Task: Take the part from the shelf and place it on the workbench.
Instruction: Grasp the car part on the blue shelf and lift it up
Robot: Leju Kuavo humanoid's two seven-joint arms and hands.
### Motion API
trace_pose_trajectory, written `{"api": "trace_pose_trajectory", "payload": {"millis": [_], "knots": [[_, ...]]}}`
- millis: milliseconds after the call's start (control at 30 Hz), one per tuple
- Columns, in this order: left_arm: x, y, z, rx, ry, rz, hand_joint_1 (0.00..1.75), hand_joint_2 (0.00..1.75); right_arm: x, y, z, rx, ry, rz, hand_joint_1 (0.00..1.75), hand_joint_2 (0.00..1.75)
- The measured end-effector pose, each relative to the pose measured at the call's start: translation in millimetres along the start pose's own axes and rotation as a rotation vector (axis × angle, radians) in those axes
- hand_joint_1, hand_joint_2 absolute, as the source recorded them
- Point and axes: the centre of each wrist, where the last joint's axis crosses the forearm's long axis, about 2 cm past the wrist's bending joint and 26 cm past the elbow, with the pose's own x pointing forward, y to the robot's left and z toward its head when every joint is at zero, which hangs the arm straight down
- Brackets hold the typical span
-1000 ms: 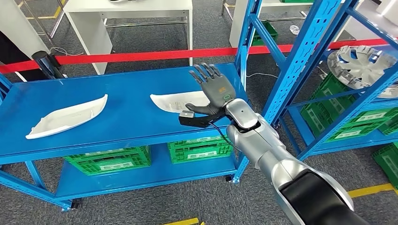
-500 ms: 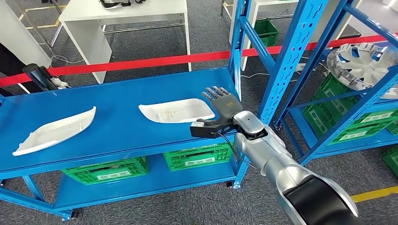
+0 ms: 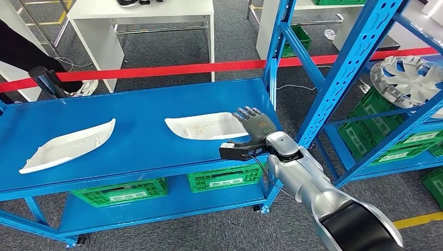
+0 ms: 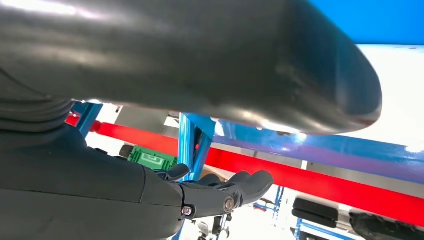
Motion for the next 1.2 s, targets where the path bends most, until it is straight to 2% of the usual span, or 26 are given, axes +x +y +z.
{"api": "trace_pose_trajectory", "payload": {"millis": [167,300,867,1200], "knots": [[0.7,-3.1,0.5,-0.007,-0.005,-0.006,0.0,0.0,-1.7,1.7,0.9,-0.014,-0.033,0.009,0.0,0.0],[1.8,-5.2,0.7,-0.012,-0.008,-0.012,0.0,0.0,-1.3,2.1,0.8,0.007,-0.053,0.017,0.0,1.75],[6.4,-15.6,2.1,-0.042,-0.009,-0.021,0.0,0.0,1.5,3.3,-0.3,0.084,-0.075,0.032,0.0,1.75],[10.0,-21.2,2.7,-0.066,-0.013,-0.034,0.0,0.0,0.0,-3.5,-0.9,0.182,-0.069,0.18,0.0,1.75]]}}
